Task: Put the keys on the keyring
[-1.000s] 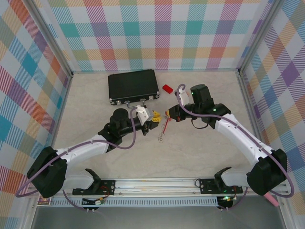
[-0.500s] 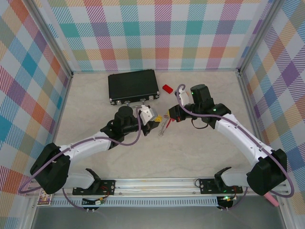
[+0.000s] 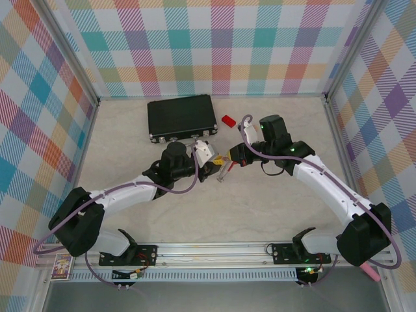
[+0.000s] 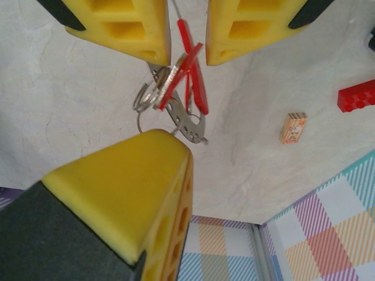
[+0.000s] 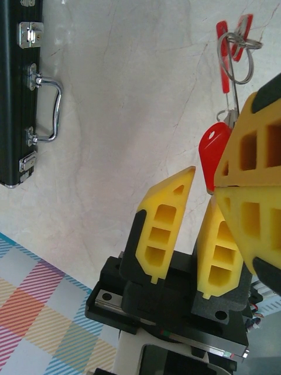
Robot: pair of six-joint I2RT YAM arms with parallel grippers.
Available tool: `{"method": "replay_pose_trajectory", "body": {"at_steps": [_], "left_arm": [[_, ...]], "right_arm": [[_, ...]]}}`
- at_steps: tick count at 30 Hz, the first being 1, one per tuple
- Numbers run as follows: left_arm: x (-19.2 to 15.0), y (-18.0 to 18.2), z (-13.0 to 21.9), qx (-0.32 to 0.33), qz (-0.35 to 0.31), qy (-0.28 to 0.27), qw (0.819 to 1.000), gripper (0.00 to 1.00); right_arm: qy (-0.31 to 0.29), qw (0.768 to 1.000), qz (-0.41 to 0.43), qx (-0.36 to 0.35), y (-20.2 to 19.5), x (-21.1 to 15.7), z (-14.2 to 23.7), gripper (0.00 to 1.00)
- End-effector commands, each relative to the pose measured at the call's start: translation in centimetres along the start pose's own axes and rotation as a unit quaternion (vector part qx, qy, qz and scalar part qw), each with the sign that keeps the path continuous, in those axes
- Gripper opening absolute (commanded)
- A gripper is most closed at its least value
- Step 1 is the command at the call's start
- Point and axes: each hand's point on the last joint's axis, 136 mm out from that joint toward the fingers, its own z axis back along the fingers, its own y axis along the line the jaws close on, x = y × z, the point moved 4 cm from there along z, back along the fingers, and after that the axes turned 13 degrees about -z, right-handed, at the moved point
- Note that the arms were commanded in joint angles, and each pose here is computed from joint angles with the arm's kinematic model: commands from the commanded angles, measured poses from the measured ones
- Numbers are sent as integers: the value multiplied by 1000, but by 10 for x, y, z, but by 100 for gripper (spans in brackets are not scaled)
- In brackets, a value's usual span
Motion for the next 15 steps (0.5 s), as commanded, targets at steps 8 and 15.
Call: {"method": "replay_pose_trajectory", "body": {"at_steps": [8,15], "left_arm": [[26,22,-10,40,-27,-43,998,22],[34,32,-11,61,-32,-59,996,23]], "right_arm": [[-1,999,16,32,14,1,3,0],[2,999,12,29,12,-1,2,0]]}}
